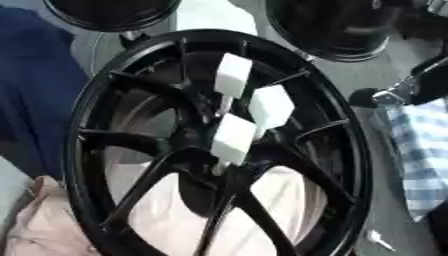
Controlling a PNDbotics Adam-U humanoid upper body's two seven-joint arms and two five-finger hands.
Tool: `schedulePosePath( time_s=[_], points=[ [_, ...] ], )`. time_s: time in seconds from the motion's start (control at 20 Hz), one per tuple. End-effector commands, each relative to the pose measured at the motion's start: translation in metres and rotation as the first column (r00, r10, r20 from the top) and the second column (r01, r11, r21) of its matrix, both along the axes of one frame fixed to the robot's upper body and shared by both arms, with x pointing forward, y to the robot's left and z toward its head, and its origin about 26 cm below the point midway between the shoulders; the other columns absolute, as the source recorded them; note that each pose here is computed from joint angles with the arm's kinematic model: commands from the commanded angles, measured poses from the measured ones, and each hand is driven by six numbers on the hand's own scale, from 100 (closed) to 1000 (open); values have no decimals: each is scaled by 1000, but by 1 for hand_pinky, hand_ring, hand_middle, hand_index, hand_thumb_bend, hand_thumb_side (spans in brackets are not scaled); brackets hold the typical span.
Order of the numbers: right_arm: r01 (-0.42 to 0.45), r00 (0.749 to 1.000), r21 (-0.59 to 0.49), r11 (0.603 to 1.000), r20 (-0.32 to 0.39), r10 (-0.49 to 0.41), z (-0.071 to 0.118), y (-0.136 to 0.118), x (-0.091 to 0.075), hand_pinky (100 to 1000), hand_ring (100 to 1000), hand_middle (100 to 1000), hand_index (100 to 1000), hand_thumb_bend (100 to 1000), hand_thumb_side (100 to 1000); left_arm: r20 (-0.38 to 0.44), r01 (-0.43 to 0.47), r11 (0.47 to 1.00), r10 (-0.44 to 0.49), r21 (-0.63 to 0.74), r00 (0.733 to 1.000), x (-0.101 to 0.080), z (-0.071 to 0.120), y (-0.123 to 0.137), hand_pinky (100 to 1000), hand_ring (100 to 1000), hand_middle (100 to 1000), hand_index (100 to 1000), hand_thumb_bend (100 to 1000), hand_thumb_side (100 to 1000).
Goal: Pull the pin out of the wheel hub.
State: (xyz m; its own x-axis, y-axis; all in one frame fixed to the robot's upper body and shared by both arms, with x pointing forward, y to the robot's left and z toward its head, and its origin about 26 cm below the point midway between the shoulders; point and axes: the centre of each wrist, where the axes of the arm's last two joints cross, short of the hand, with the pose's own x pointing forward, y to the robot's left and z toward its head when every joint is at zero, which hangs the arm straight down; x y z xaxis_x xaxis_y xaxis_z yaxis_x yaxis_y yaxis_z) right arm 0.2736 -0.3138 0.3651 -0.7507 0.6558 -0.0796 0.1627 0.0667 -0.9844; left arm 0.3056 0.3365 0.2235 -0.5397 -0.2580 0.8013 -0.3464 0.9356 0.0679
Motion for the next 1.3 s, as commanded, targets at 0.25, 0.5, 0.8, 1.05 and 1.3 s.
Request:
schedulePosePath(
  time_s=[0.25,0.5,0.8,1.05,1.3],
  points=[
    [-55,996,-35,998,-66,53,14,20,-3,860,784,645,753,606,192,19,6,1000,-7,28,1000,-2,8,1,737,645,580,713,100,783],
    [-72,992,-31,997,-107,68,21,35,1,844,778,637,750,612,197,14,10,1000,-10,26,1000,-2,7,1,737,646,580,712,100,784],
    [-50,973,-33,998,-229,41,19,54,21,834,776,634,748,618,198,2,3,1000,-3,18,1000,-3,2,2,738,646,580,712,100,784],
    [-36,939,-30,999,-342,24,21,64,32,831,775,629,745,620,198,-5,-2,1000,2,16,1000,-3,0,3,738,647,580,712,100,785],
    [-29,904,-47,998,-428,6,23,63,39,829,772,624,741,612,199,-7,-4,1000,4,14,1000,-4,0,4,738,647,580,712,100,785]
  ],
)
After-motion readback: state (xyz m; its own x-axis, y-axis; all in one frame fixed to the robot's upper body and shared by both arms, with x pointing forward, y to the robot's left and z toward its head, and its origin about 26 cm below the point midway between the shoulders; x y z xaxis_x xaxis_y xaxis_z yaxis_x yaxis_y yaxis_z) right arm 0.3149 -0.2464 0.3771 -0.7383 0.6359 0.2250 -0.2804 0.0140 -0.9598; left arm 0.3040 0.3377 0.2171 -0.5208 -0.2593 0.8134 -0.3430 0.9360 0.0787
